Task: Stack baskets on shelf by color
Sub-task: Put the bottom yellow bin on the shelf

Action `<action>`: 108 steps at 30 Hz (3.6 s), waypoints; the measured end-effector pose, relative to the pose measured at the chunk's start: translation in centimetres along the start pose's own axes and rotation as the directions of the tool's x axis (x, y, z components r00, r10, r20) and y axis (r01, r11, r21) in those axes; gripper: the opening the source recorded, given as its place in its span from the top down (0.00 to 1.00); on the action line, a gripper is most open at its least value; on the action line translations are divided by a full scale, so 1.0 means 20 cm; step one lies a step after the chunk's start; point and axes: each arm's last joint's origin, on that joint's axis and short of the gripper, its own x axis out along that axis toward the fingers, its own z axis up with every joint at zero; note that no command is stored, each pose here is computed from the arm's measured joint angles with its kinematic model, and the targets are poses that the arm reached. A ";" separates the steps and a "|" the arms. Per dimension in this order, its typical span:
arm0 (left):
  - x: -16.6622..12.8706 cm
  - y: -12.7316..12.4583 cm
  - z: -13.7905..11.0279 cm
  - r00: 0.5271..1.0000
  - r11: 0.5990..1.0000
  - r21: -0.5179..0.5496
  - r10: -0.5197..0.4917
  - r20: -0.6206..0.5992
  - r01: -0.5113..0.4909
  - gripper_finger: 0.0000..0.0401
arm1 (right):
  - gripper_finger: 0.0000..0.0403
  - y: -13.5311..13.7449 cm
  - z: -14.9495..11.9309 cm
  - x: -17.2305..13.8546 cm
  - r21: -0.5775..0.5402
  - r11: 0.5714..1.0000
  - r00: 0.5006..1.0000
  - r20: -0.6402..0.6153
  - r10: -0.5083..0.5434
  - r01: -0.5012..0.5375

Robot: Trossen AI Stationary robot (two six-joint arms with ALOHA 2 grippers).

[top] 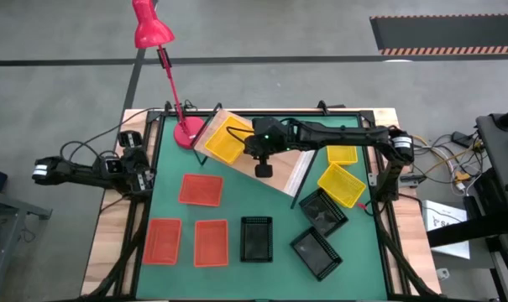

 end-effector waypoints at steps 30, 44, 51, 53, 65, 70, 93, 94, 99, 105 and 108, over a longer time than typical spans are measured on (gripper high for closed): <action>0.00 0.00 0.00 1.000 1.000 0.000 0.000 0.000 0.000 1.00 | 0.98 -0.11 -0.04 0.05 0.030 0.996 0.990 0.111 -0.088 0.086; 0.00 0.00 0.00 1.000 1.000 0.000 0.000 0.000 0.000 1.00 | 0.98 -0.10 -0.07 0.05 0.047 0.997 0.996 0.056 -0.067 0.064; 0.00 0.00 0.00 1.000 1.000 0.000 0.000 -0.001 0.000 1.00 | 0.98 -0.09 -0.08 0.06 0.066 0.996 0.997 0.045 -0.062 0.059; 0.00 0.00 0.00 1.000 1.000 0.000 0.000 -0.001 0.000 1.00 | 0.98 -0.09 -0.08 0.07 0.067 0.996 0.996 0.058 -0.067 0.063; 0.00 0.00 0.00 1.000 1.000 0.000 0.000 0.000 0.000 1.00 | 0.98 -0.08 -0.11 0.11 0.070 0.993 0.982 0.159 -0.106 0.096; 0.00 0.00 0.00 1.000 1.000 0.000 0.000 0.000 0.000 1.00 | 0.98 -0.09 -0.10 0.11 0.070 0.992 0.977 0.179 -0.116 0.105; 0.00 0.00 0.00 1.000 1.000 0.000 0.000 0.000 0.000 1.00 | 0.98 -0.11 -0.15 0.23 0.064 0.991 0.978 0.167 -0.125 0.116; 0.00 0.00 0.00 1.000 1.000 0.000 0.000 0.001 0.000 1.00 | 0.98 -0.11 -0.15 0.23 0.064 0.991 0.976 0.177 -0.129 0.119; 0.00 0.00 0.00 1.000 1.000 0.000 0.000 0.000 0.000 1.00 | 0.98 -0.12 -0.14 0.22 0.066 0.990 0.970 0.201 -0.139 0.128; 0.00 0.00 0.00 1.000 1.000 0.000 0.000 0.000 0.000 1.00 | 0.98 -0.12 -0.15 0.24 0.066 0.990 0.973 0.186 -0.134 0.124; 0.00 0.00 0.00 1.000 1.000 0.000 0.000 0.000 0.000 1.00 | 0.98 -0.12 -0.14 0.22 0.065 0.990 0.973 0.186 -0.134 0.124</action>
